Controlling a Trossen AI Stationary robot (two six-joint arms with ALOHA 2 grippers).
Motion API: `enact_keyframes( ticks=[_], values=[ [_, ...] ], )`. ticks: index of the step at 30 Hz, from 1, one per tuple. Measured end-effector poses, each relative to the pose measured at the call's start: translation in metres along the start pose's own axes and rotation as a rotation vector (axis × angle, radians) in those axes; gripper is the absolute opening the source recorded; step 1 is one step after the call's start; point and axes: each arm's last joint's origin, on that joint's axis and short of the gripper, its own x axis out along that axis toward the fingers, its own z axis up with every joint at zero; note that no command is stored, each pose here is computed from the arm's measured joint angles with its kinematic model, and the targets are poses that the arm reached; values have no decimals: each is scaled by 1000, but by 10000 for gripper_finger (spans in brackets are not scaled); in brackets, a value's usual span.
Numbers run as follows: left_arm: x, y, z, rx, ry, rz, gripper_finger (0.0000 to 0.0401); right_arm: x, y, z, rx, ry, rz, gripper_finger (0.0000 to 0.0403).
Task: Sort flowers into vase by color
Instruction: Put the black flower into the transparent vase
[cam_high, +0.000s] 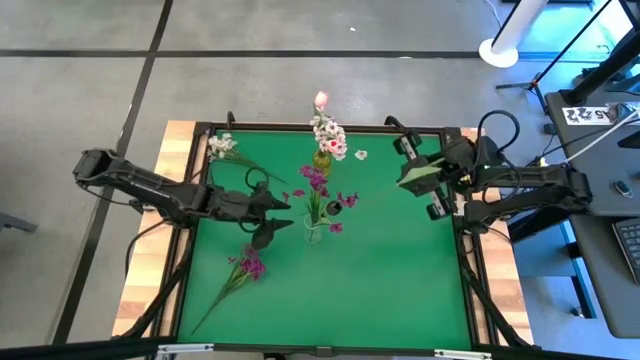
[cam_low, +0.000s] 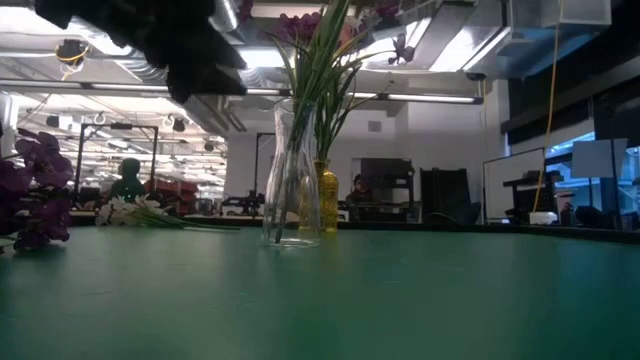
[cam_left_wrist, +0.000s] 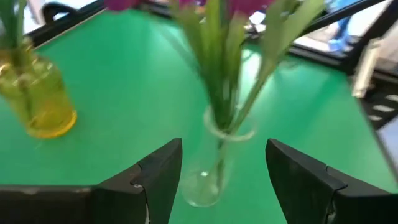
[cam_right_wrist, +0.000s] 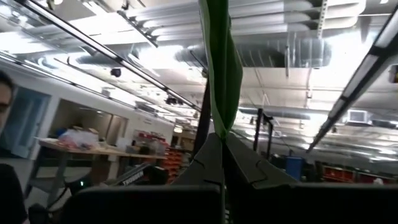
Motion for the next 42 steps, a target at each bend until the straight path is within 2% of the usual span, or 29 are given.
enact_keyframes(
  ticks=[6,16,19,23,27,31,38,42],
  values=[
    [20,0,-15,-35,79,54,227,35,3,-10,-3,7,96,1],
    [38,0,-31,-48,146,95,227,81,-7,-70,16,148,120,1],
    [38,0,-31,-60,142,93,227,88,-12,-89,1,196,107,1],
    [35,-5,-33,-50,155,80,227,88,-17,-115,-57,304,30,1],
    [20,-11,-29,-36,151,40,227,87,-18,-124,-77,361,-19,1],
    [-8,-18,-13,-35,60,-45,227,87,-18,-125,-73,374,-19,1],
    [-66,-27,29,-5,-316,-220,227,85,-18,-129,-60,416,-22,1],
    [-78,-32,41,63,-469,-264,227,85,-18,-130,-59,426,-40,1]
  ],
)
